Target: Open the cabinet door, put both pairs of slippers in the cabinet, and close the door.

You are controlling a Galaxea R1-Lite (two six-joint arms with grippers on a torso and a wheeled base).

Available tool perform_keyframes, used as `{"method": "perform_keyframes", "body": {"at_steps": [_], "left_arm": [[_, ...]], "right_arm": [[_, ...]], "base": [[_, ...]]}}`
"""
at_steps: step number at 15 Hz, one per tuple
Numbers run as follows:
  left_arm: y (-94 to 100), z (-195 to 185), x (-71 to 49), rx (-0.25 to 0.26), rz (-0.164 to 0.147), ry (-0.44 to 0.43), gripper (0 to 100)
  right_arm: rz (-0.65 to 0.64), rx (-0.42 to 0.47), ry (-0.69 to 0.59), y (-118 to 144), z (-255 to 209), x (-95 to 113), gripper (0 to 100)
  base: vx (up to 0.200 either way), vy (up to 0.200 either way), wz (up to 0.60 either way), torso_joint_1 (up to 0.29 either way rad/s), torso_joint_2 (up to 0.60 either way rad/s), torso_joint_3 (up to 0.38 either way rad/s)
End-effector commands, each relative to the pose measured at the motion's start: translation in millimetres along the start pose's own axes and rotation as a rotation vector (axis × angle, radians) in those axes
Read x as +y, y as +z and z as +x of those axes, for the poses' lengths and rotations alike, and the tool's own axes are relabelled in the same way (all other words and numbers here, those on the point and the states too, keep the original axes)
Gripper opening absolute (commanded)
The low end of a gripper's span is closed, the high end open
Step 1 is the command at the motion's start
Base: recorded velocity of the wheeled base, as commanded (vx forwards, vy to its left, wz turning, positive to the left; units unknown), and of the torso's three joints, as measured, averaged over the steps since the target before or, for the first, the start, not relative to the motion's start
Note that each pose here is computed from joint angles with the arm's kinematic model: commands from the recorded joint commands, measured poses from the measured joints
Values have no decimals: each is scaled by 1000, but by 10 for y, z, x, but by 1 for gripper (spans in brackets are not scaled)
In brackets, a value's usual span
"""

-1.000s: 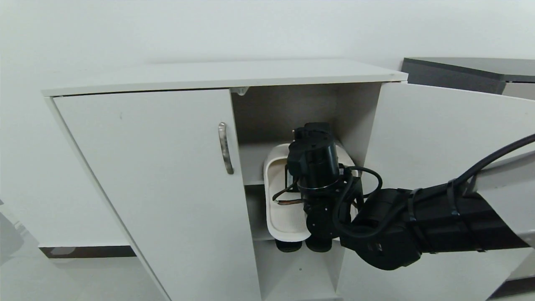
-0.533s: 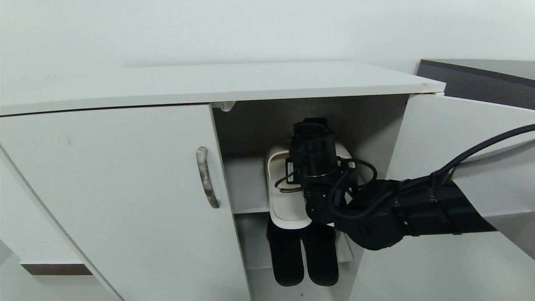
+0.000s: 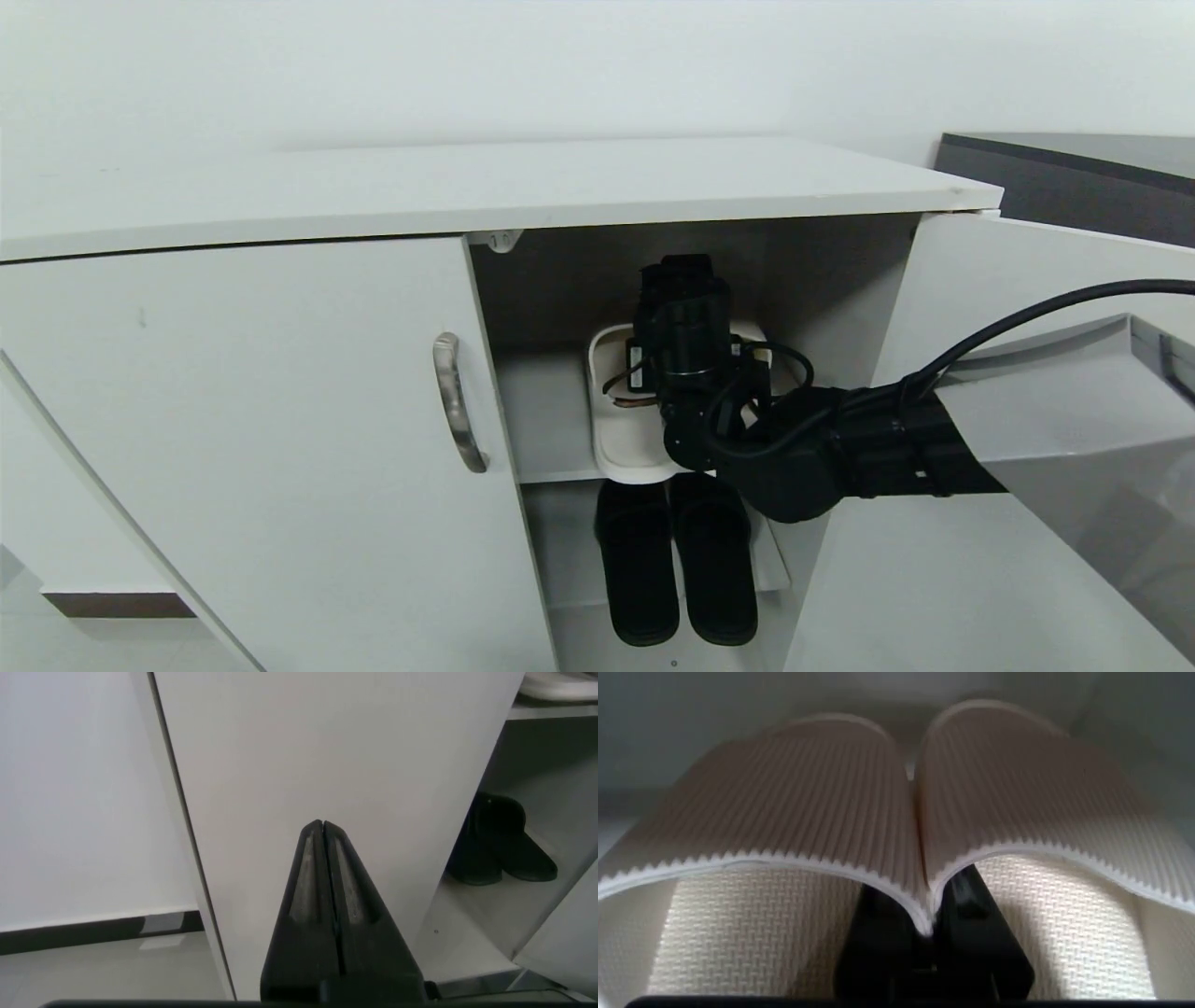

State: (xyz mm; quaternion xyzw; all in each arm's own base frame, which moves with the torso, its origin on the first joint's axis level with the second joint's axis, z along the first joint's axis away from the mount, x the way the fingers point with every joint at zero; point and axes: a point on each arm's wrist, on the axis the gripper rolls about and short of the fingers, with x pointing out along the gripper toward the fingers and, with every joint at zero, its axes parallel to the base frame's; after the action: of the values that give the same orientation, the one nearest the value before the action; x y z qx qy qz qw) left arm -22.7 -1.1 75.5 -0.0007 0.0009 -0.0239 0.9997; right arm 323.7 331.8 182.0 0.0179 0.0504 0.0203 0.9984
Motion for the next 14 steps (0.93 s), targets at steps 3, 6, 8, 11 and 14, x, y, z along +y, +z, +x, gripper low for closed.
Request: {"method": "perform_keyframes", "body": {"at_steps": [3, 6, 8, 11, 14], "left_arm": [[0, 0, 0, 0, 0, 0, 0], [0, 0, 0, 0, 0, 0, 0], [0, 0, 0, 0, 0, 0, 0], [0, 0, 0, 0, 0, 0, 0], [0, 0, 0, 0, -8, 0, 0]], "right_arm": [[-6, -1, -15, -56, 121, 6, 0], [-14, 7, -15, -86, 129, 10, 100], [-14, 7, -16, -84, 126, 8, 100], [-20, 15, -2, -13, -52, -59, 100], [-17, 22, 49, 71, -465, -242, 100]], "base": [[0, 0, 0, 0, 0, 0], [0, 0, 0, 0, 0, 0], [0, 0, 0, 0, 0, 0], [0, 0, 0, 0, 0, 0], [0, 0, 0, 0, 0, 0]]}}
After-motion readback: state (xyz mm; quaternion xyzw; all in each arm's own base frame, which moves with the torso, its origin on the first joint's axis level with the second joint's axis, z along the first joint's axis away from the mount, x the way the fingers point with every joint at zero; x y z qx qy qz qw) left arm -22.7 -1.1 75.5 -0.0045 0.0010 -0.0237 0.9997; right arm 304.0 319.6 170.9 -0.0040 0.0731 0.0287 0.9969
